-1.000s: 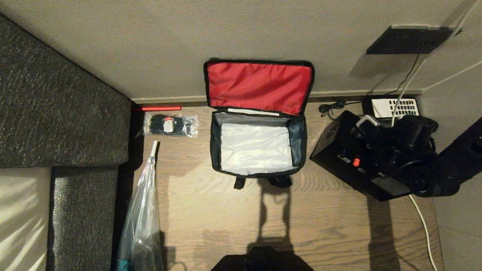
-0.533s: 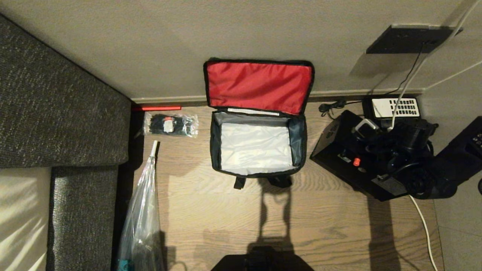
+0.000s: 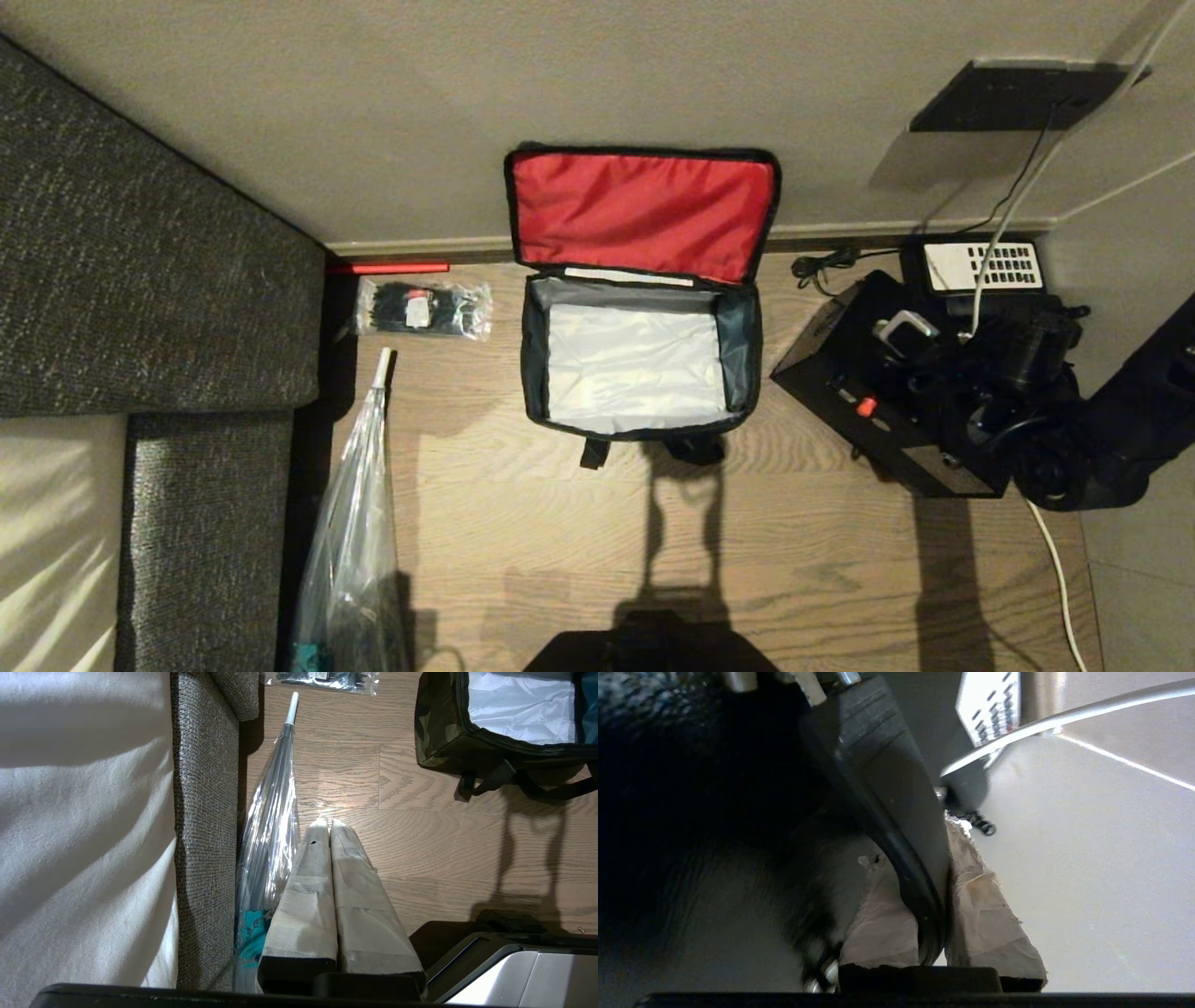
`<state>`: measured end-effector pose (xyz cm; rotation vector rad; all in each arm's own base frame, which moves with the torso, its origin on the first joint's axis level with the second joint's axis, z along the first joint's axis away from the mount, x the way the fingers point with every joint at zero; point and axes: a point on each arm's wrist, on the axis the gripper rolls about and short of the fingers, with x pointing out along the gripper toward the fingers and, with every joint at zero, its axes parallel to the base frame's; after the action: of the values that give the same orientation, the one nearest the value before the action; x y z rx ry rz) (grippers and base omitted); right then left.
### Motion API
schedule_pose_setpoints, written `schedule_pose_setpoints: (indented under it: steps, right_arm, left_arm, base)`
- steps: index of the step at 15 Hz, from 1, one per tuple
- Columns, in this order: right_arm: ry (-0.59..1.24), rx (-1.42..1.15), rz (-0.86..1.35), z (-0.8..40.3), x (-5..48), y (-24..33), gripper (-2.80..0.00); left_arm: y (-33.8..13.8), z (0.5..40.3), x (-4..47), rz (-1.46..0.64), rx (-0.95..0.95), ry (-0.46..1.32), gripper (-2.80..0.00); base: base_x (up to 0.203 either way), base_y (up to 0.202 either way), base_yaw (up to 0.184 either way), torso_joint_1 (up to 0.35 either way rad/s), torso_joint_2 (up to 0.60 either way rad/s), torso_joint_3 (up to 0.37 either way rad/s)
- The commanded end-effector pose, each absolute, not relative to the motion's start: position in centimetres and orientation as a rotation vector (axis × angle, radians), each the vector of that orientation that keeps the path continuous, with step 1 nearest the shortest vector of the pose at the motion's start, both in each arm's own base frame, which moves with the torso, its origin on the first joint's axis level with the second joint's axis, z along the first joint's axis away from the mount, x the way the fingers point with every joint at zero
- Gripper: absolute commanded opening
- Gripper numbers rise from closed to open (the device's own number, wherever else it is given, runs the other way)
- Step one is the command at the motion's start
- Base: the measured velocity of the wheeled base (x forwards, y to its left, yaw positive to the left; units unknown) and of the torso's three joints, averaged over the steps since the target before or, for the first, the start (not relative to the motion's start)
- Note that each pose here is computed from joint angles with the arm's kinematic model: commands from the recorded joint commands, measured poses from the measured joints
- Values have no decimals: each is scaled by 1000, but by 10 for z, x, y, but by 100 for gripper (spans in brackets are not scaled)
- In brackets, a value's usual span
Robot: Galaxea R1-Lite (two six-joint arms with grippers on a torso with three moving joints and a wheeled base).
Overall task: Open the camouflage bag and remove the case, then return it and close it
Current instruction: Grip the handle again, then place the black box back
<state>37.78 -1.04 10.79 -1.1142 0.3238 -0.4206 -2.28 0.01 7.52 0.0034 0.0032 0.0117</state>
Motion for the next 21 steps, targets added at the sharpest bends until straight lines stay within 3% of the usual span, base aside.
schedule_pose_setpoints:
  steps: [1,8,13,21]
  right_arm:
    - [297,-1115,-415,123,366,-2,-280]
    - [240,-1110,-420,166,327,6,-280]
    - [186,-1121,-398,213,268,15,-280]
    - [48,-1133,-184,246,210,62,-280]
  left_arm:
    - [0,74,-23,13,3,3,-280]
    - [0,74,-23,12,3,3,-280]
    - [0,74,-23,12,3,3,-280]
    - [0,74,-23,11,3,3,-280]
  base:
    - [0,0,0,0,0,0]
    - [0,0,0,0,0,0]
    - [0,0,0,0,0,0]
    - [0,0,0,0,0,0]
